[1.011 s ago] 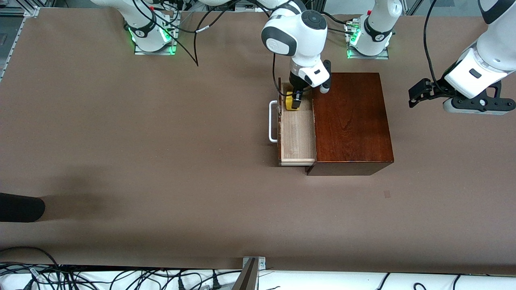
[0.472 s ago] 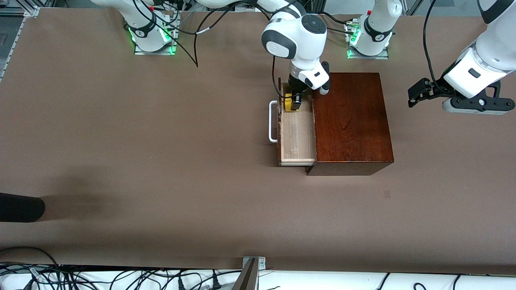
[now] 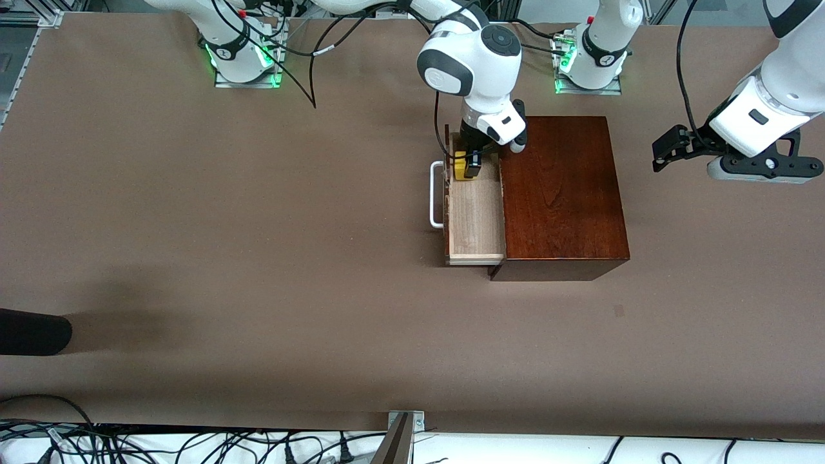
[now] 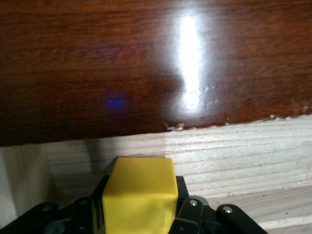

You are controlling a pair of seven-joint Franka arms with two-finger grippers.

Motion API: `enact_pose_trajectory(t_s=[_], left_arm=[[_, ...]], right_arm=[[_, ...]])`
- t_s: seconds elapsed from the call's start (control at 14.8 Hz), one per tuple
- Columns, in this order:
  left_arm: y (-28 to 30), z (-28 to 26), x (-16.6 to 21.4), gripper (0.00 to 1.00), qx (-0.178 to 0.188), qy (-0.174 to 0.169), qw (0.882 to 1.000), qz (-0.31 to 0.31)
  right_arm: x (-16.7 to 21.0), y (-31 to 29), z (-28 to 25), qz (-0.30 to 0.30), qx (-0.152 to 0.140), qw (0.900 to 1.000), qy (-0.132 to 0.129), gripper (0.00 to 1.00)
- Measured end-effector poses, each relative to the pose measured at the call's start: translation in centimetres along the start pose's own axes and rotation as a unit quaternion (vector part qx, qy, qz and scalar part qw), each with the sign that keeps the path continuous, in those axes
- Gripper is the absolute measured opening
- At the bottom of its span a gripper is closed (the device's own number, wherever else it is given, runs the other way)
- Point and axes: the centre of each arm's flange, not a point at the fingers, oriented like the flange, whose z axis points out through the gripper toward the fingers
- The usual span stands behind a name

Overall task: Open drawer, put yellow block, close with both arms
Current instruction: 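Lower the cube into the drawer and open the right gripper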

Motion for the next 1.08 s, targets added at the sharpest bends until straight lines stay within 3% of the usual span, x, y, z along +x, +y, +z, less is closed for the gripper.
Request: enact_pose_trajectory(t_s=[0.2,0.27,0.54,0.81,1.08], left_arm=[[0.0,0.0,0.0,1.0,0.0,0.0,1.0,0.0],[0.0,0.0,0.0,1.0,0.0,0.0,1.0,0.0],[0.0,0.0,0.0,1.0,0.0,0.0,1.0,0.0],[0.0,0.0,0.0,1.0,0.0,0.0,1.0,0.0],[0.0,0.0,0.0,1.0,0.0,-0.002,1.0,0.001]], right_arm=[[0.0,0.2,0.0,0.001,-0.002,1.0,0.002,0.56],[0.0,0.4,0.0,0.002,-0.005,1.0,0.007,0.6],[0.1,1.3,-0.4,0.008,-0.014,1.0,0.02,0.99],[-0.2,4.3,-6.4,0.035,-0.041,0.996,0.064,1.0],[-4.9,10.5,-15.9,0.087,-0.076,0.988,0.1,1.0]])
